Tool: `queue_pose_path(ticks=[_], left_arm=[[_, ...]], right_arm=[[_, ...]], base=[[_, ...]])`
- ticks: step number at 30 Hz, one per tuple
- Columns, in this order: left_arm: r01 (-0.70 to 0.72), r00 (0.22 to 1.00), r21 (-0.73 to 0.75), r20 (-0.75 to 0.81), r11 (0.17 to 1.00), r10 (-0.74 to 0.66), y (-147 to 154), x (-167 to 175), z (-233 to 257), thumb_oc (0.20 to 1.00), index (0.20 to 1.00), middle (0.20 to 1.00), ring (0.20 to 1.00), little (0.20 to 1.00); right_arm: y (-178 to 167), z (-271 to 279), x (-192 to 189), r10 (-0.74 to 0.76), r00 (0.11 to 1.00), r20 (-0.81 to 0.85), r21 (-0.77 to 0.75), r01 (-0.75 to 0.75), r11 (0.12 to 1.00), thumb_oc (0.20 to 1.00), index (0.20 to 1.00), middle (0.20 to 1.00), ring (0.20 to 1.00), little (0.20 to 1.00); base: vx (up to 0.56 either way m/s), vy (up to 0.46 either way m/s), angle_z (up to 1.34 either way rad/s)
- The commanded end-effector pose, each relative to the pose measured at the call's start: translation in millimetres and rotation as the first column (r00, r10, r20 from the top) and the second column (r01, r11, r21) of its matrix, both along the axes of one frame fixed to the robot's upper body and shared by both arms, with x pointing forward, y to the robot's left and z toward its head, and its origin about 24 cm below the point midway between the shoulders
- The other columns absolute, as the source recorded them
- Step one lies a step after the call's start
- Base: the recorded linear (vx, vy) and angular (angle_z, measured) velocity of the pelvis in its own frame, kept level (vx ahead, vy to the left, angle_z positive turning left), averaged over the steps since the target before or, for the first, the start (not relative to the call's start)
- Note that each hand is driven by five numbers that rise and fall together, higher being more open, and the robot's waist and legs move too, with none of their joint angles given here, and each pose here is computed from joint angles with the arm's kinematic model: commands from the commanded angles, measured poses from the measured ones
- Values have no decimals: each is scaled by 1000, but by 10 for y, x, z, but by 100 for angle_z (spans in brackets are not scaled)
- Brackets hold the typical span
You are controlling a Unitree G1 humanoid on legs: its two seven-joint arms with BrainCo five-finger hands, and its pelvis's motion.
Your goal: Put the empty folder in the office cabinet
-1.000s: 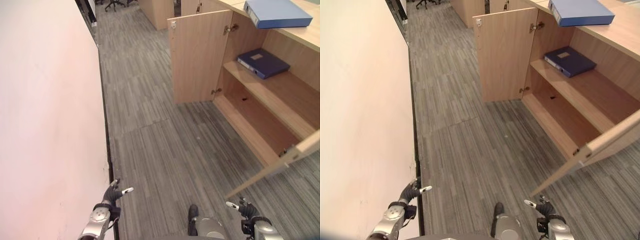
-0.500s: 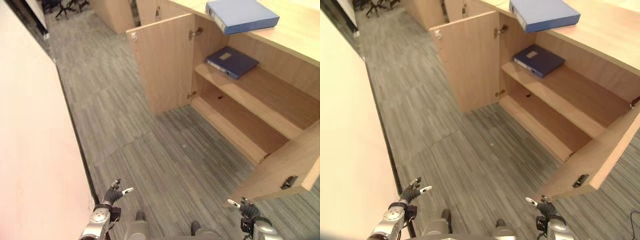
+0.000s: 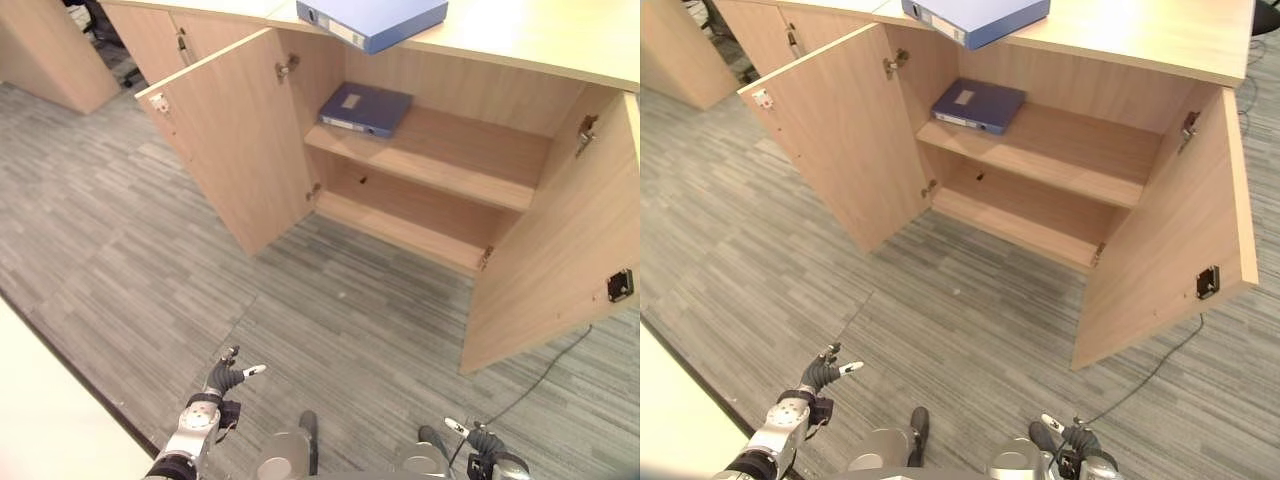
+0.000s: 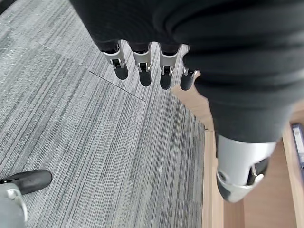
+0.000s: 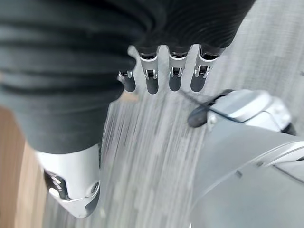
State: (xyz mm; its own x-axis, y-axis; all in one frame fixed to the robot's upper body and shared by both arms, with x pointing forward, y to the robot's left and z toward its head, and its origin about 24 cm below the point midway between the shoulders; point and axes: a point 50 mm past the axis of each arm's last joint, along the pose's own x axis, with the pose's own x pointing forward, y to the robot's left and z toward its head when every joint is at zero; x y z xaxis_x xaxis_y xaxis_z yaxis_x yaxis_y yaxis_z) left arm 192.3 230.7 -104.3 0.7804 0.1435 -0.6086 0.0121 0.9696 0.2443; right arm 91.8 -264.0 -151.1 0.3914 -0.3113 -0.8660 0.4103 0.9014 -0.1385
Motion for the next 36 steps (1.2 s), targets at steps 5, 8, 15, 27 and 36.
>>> queue_pose_path(ticks=[5, 8, 15, 27, 36], left_arm=[[10, 990, 17, 143, 1000, -12, 116, 75, 238, 1000, 1000, 1000, 1000, 1000], [8, 988, 16, 151, 1000, -10, 161, 42, 273, 1000, 1000, 1000, 1000, 1000], [-26, 996, -30, 87, 999, 29, 169, -112, 154, 1000, 1000, 1000, 1000, 1000], [-25, 997, -49, 71, 999, 28, 104, -175, 104, 1000, 1000, 1000, 1000, 1000], [-29, 994, -67, 99, 997, 35, 60, -163, 126, 1000, 1000, 1000, 1000, 1000]], right_arm=[[-200, -53, -642, -138, 971, -196, -38, 133, 990, 1000, 1000, 1000, 1000, 1000], [-240, -44, -686, -104, 967, -234, -63, 92, 994, 1000, 1000, 1000, 1000, 1000], [-182, 23, -149, -51, 998, -44, -54, 49, 997, 1000, 1000, 1000, 1000, 1000], [-45, 385, 653, 178, 938, 297, -77, -163, 984, 1000, 1000, 1000, 1000, 1000], [124, 718, 974, 373, 804, 464, -149, -344, 927, 1000, 1000, 1000, 1000, 1000]], base=[[-34, 318, -99], [-86, 242, -48], [-70, 208, -56], [61, -60, -7], [6, -26, 17]])
